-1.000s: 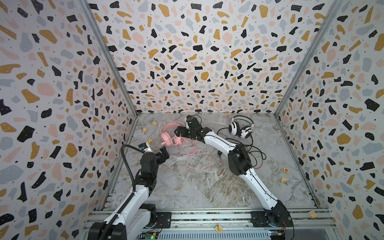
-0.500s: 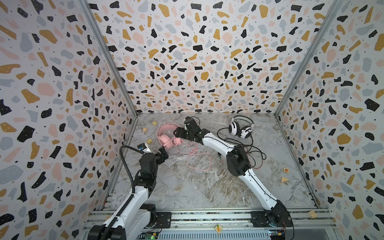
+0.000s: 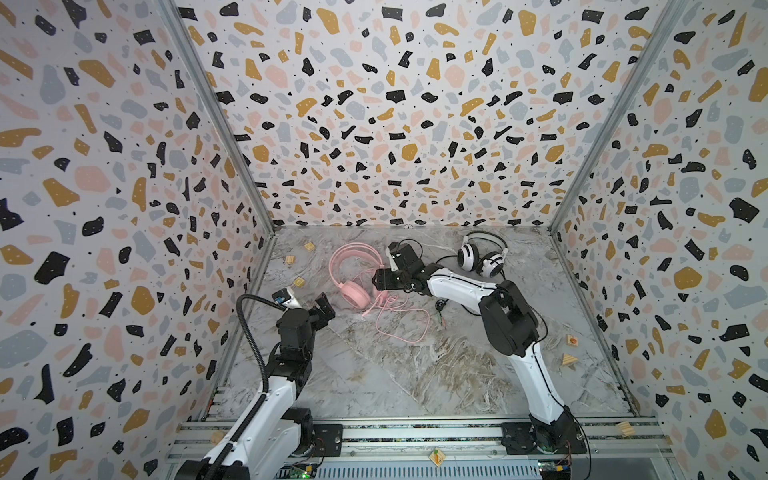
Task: Wrap the headphones
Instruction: 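Grasp the pink headphones' ear cup with the right gripper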
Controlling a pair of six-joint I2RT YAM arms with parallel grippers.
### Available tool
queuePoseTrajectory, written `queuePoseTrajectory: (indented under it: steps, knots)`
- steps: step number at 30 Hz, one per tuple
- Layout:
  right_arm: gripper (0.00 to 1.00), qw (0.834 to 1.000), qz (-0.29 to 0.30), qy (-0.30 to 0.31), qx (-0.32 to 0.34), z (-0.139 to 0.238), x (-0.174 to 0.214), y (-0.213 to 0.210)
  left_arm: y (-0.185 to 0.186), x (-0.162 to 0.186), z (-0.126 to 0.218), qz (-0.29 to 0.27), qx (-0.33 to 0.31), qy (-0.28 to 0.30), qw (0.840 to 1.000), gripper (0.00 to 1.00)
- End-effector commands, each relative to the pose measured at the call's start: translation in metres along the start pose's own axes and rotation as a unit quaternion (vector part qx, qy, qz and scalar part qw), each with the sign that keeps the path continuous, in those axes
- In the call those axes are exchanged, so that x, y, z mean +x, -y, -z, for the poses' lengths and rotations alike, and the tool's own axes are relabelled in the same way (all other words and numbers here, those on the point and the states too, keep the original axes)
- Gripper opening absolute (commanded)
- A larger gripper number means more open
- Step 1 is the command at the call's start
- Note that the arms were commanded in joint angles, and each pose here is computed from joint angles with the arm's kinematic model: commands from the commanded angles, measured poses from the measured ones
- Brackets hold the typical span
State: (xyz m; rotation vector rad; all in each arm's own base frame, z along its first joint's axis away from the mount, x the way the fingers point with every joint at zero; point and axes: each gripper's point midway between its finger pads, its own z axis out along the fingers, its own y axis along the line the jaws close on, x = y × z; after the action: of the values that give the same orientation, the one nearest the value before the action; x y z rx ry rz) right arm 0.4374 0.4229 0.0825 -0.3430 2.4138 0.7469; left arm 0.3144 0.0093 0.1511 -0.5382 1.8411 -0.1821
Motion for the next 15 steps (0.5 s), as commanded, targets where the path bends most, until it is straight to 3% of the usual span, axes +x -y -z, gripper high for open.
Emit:
queuePoseTrajectory:
  steps: [1,3,7,15]
  knots:
    - [0.73,1.0,0.021,0.002,-0.001,0.004,0.005,0.013,-0.004,-0.001,-0.001,-0.001,-0.007,0.011,1.0,1.0]
    - [0.7,1.0,0.03,0.004,-0.005,0.002,0.005,0.01,-0.003,0.001,-0.002,-0.002,-0.003,0.006,1.0,1.0]
    - [0.48,0.999,0.041,-0.001,0.004,-0.003,0.005,0.007,-0.006,0.005,-0.004,-0.006,-0.01,0.001,1.0,1.0]
    - [0.39,0.997,0.068,0.042,0.017,0.029,-0.004,0.006,0.001,0.006,-0.004,-0.003,0.01,0.001,1.0,1.0]
